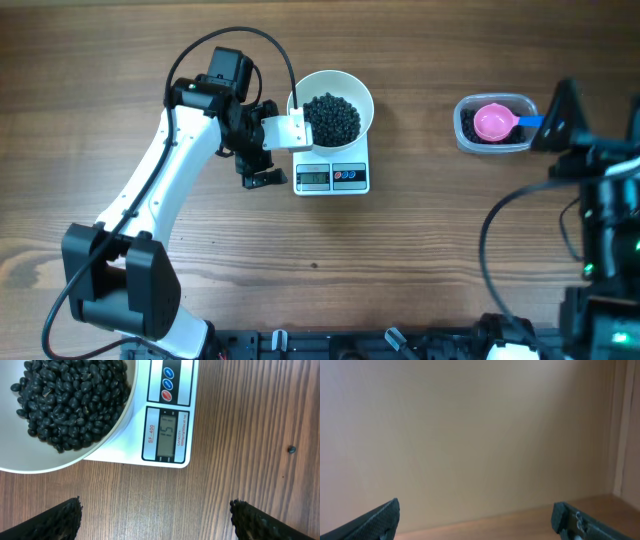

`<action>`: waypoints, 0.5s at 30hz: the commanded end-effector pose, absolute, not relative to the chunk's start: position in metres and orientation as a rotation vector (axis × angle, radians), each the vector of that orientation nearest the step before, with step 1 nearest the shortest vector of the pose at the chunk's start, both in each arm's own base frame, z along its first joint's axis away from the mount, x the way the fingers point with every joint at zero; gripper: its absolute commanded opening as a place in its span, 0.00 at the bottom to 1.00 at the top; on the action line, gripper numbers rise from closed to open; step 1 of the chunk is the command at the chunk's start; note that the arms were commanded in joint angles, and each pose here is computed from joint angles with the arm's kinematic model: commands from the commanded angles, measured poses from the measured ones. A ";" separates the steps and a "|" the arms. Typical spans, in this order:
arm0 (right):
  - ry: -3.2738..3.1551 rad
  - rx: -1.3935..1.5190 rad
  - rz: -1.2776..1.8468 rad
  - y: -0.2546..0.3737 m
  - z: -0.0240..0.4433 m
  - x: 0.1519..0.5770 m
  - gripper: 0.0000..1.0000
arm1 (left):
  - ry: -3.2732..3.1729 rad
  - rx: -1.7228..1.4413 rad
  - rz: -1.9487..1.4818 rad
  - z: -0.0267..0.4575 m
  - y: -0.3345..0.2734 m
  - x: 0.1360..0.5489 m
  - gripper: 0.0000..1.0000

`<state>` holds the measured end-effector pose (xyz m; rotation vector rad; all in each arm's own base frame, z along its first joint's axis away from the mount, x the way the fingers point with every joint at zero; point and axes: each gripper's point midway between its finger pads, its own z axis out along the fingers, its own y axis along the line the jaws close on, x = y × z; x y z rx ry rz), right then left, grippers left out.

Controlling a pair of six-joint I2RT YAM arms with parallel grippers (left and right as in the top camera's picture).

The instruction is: Scoop item into bowl and weigh 150g on scale

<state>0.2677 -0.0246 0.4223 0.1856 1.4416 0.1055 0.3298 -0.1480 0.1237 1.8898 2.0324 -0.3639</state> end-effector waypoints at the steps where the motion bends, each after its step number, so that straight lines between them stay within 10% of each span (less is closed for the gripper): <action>1: 1.347 0.269 0.188 -0.025 0.397 0.254 1.00 | 2.007 1.890 -0.364 0.129 -0.148 0.330 1.00; 15: 0.941 0.162 0.208 -0.014 0.336 0.195 1.00 | 2.007 1.890 -0.364 0.129 -0.148 0.330 1.00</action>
